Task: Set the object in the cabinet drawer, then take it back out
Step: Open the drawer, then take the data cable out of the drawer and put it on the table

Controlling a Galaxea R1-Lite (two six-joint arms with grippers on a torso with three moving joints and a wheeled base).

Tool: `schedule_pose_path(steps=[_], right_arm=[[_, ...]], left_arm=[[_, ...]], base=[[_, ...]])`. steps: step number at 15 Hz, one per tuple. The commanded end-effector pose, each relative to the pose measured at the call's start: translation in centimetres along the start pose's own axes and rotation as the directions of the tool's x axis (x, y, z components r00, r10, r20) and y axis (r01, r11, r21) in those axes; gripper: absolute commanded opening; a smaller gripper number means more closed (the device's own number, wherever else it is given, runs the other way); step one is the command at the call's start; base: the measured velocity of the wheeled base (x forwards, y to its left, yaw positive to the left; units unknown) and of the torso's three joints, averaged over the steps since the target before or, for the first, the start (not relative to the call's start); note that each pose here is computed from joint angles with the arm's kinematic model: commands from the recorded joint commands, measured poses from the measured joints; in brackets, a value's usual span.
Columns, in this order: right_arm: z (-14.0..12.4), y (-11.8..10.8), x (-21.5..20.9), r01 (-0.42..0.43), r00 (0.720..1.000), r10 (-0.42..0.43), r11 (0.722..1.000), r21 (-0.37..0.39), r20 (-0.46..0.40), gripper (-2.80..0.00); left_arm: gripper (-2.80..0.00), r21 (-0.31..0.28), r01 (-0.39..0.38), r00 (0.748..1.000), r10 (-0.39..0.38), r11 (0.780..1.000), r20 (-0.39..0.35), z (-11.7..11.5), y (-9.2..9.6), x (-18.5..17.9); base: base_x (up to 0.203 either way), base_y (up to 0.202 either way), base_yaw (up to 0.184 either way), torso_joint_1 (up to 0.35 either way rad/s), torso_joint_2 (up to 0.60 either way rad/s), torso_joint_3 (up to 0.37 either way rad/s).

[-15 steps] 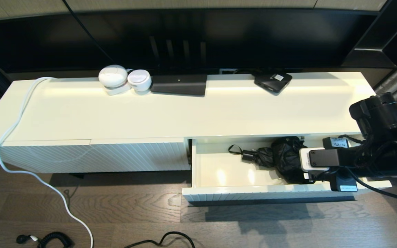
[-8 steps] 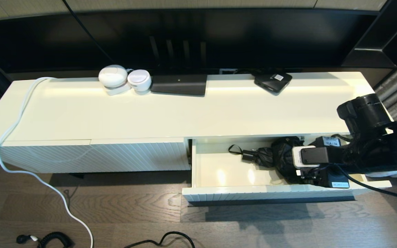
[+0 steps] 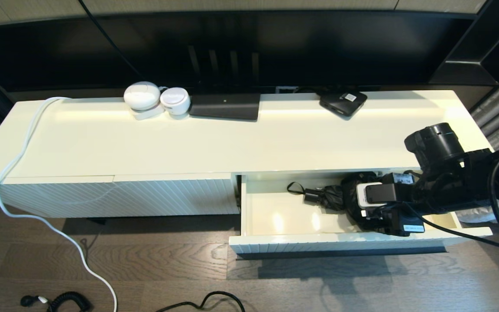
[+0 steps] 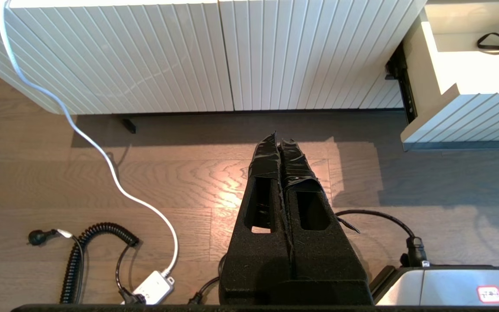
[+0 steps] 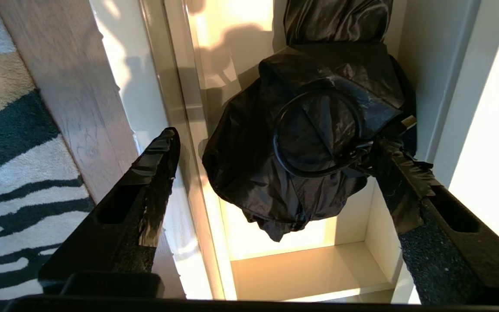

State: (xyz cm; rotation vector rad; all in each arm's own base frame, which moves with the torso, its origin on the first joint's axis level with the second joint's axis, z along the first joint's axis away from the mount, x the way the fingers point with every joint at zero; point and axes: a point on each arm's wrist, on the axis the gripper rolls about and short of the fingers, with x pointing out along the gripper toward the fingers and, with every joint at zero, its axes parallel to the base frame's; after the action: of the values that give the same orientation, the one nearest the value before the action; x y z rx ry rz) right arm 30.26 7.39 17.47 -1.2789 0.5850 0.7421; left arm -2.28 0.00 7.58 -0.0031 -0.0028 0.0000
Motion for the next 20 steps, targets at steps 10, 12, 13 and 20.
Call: schedule_pose_path(steps=[10, 12, 13, 20], right_arm=[[-0.9, -0.9, 1.7, -0.002, 1.000, 0.003, 1.000, 0.021, -0.010, 0.00], [-0.9, -0.9, 1.9, 0.004, 1.000, -0.003, 1.000, 0.022, -0.008, 0.00], [-0.9, -0.9, 1.9, 0.005, 1.000, -0.005, 1.000, 0.022, -0.007, 0.00], [-0.9, -1.2, 2.9, 0.022, 1.000, -0.022, 1.000, 0.022, 0.004, 0.00]], left_arm=[[-2.80, 0.000, 0.000, 1.000, 0.000, 1.000, 0.000, 0.0, 0.0, 0.0], [-2.80, 0.000, 0.000, 1.000, 0.000, 1.000, 0.000, 0.0, 0.0, 0.0], [-2.80, 0.000, 0.000, 1.000, 0.000, 1.000, 0.000, 0.0, 0.0, 0.0], [-2.80, 0.000, 0.000, 1.000, 0.000, 1.000, -0.001, 0.0, 0.0, 0.0]], base=[[0.000, 0.000, 0.000, 0.000, 0.00, 0.000], [0.000, 0.000, 0.000, 0.000, 0.00, 0.000], [0.000, 0.000, 0.000, 0.000, 0.00, 0.000], [0.000, 0.000, 0.000, 0.000, 0.00, 0.000]])
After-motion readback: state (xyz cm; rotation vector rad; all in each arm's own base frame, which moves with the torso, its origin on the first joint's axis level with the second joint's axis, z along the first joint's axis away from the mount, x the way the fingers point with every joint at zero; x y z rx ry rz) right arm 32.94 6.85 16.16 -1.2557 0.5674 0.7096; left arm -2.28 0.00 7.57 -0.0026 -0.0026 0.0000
